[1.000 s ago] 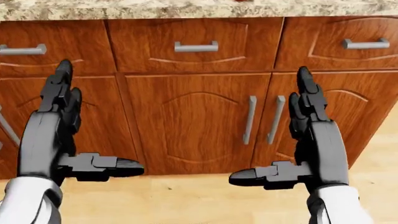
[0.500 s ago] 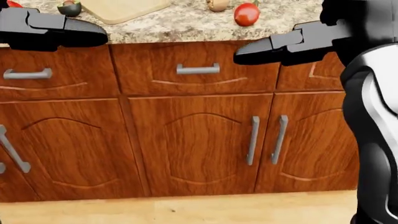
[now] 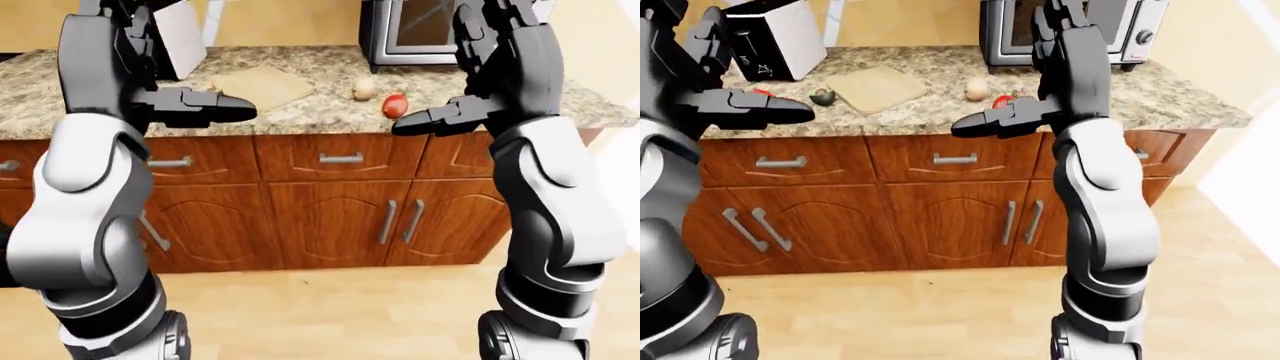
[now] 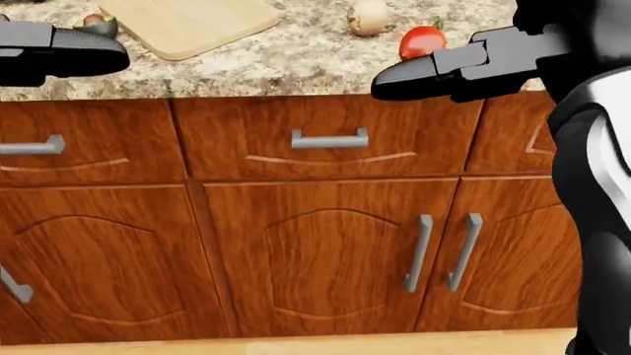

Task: Place the avocado, onion, tomato and bell pepper on the cutting board.

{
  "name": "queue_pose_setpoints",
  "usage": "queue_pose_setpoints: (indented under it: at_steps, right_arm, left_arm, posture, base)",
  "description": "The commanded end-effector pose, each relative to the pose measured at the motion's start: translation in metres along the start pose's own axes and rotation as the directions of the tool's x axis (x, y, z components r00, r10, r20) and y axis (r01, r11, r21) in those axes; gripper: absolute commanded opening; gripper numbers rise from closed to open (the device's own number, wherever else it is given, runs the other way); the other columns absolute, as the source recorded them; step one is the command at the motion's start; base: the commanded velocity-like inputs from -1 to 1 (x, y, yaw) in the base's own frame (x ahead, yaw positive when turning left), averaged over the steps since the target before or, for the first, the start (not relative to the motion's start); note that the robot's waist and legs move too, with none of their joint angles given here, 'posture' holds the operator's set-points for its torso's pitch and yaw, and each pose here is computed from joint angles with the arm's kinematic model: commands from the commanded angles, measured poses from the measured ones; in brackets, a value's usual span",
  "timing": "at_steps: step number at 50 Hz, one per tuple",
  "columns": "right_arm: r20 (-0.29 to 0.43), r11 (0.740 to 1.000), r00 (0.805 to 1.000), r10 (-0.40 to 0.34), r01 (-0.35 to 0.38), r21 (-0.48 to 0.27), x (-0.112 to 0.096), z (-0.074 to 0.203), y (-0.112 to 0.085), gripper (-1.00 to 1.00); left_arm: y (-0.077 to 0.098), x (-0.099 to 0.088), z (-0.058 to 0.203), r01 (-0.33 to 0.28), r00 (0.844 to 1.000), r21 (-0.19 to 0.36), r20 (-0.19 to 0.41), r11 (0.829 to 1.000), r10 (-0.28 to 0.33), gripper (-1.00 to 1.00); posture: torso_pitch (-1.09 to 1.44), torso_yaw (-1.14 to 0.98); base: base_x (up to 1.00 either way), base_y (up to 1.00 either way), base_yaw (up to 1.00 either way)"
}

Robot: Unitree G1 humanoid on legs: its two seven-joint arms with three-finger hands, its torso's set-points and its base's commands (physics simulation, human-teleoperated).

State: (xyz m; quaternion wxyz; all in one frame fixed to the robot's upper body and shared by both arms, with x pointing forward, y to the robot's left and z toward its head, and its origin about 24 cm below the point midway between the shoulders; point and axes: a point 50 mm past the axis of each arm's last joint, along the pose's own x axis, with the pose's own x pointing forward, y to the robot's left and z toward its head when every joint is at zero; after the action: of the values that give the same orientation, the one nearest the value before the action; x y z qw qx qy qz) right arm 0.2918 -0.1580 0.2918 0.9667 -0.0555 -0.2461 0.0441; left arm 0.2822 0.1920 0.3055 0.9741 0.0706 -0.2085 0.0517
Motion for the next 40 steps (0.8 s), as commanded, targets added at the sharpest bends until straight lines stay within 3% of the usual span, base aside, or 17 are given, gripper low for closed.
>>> queue_pose_setpoints:
  at_steps: [1, 40]
  right_arm:
    - [0.053, 1.0, 0.998, -0.018, 0.018, -0.008, 0.0, 0.01, -0.003, 1.0]
    - [0.066, 1.0, 0.997, -0.028, 0.029, -0.009, -0.008, 0.011, -0.004, 1.0]
  left_arm:
    - [0.002, -0.001, 0.013, -0.004, 0.998, -0.002, 0.064, 1.0, 0.004, 1.0]
    - [-0.002, -0.003, 0.013, -0.006, 0.998, -0.004, 0.061, 1.0, 0.006, 1.0]
  posture:
    - [0.0, 0.0]
    - [0.0, 0.0]
  base:
    - [0.22, 0.09, 0.0]
    - [0.15, 0.12, 0.0]
